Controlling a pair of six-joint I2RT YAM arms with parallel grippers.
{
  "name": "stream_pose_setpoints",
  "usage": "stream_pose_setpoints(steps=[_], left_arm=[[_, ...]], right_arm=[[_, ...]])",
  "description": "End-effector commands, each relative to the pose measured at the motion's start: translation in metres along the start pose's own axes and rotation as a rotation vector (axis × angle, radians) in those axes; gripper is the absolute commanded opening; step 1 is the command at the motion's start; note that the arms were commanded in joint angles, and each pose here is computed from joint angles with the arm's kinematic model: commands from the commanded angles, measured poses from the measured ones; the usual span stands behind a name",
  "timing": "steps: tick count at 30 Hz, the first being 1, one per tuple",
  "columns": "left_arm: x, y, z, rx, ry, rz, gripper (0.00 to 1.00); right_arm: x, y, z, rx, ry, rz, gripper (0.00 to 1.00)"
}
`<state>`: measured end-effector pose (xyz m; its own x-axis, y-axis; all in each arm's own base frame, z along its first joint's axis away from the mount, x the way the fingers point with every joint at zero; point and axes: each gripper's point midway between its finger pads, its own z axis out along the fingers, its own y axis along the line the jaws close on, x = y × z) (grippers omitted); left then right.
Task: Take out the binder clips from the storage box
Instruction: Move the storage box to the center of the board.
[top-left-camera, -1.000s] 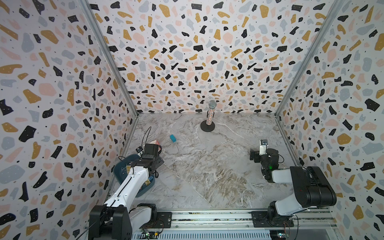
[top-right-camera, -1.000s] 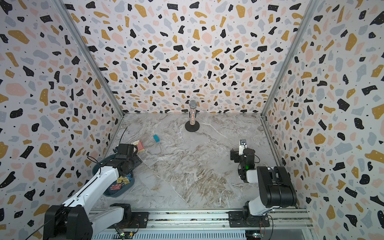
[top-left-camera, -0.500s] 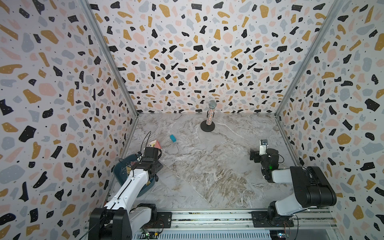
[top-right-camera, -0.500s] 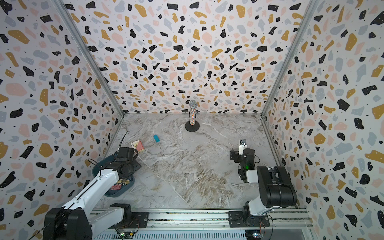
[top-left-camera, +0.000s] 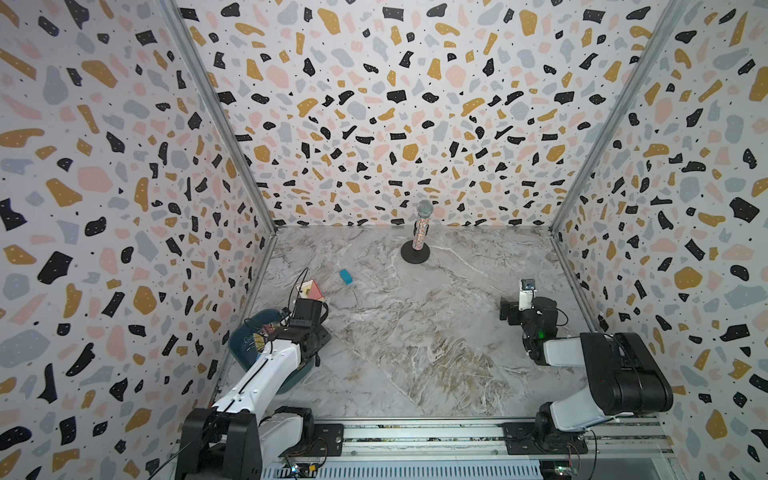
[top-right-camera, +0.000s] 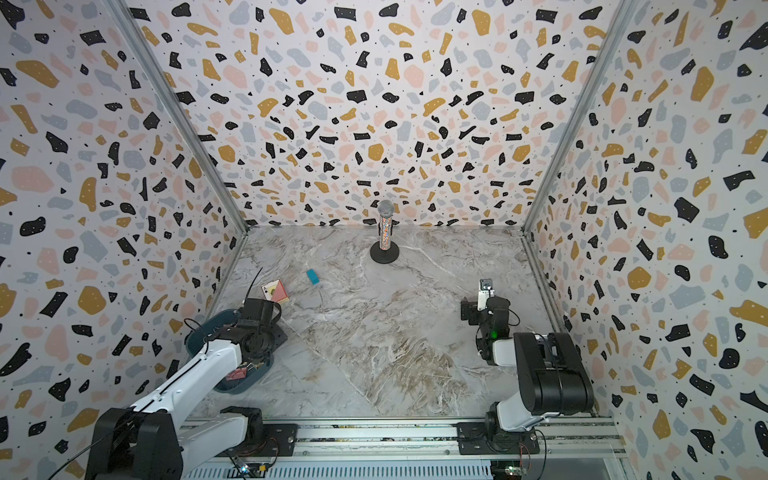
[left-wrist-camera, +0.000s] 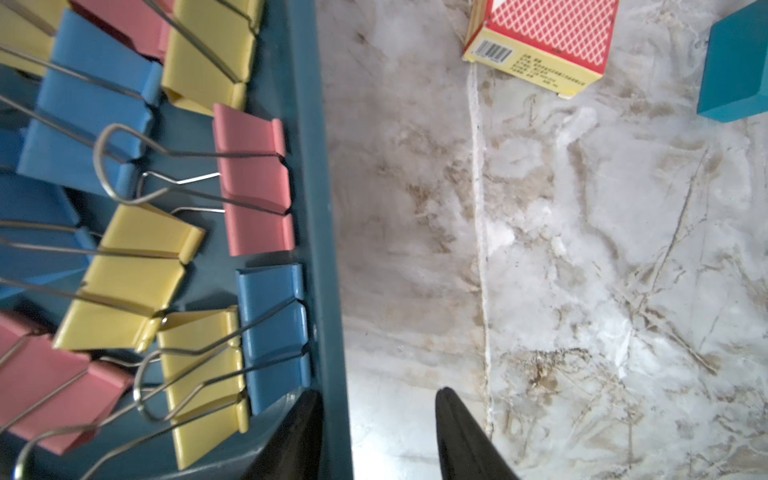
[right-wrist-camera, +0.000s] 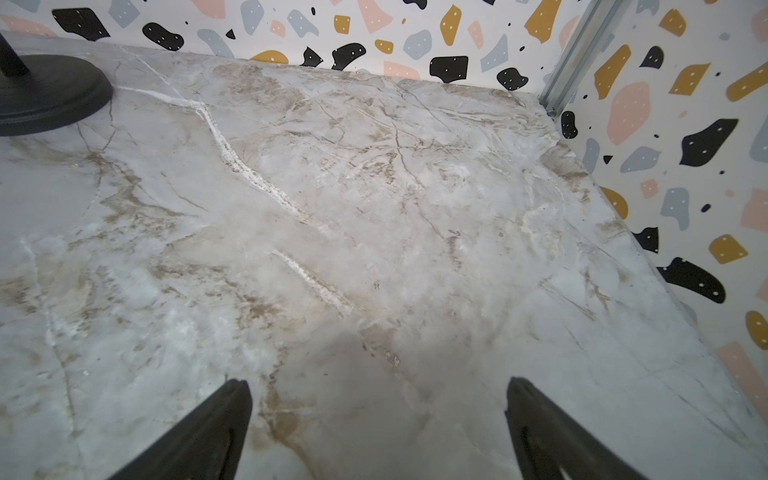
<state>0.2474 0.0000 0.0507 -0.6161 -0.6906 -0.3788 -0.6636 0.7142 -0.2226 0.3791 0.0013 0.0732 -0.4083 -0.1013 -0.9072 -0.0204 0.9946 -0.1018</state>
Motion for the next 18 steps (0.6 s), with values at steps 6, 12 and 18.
stream_pose_setpoints(steps=[6, 12, 18], left_arm=[[0.007, -0.032, 0.005, 0.065, 0.011, 0.024, 0.43], [0.012, -0.063, 0.008, 0.101, 0.016, 0.064, 0.43], [0.013, -0.100, 0.012, 0.142, 0.030, 0.112, 0.44]], right_arm=[[-0.012, -0.001, 0.002, -0.001, -0.026, -0.001, 1.00], [-0.011, -0.001, 0.003, -0.001, -0.023, -0.001, 1.00], [-0.012, -0.001, 0.002, 0.000, -0.024, -0.001, 1.00]])
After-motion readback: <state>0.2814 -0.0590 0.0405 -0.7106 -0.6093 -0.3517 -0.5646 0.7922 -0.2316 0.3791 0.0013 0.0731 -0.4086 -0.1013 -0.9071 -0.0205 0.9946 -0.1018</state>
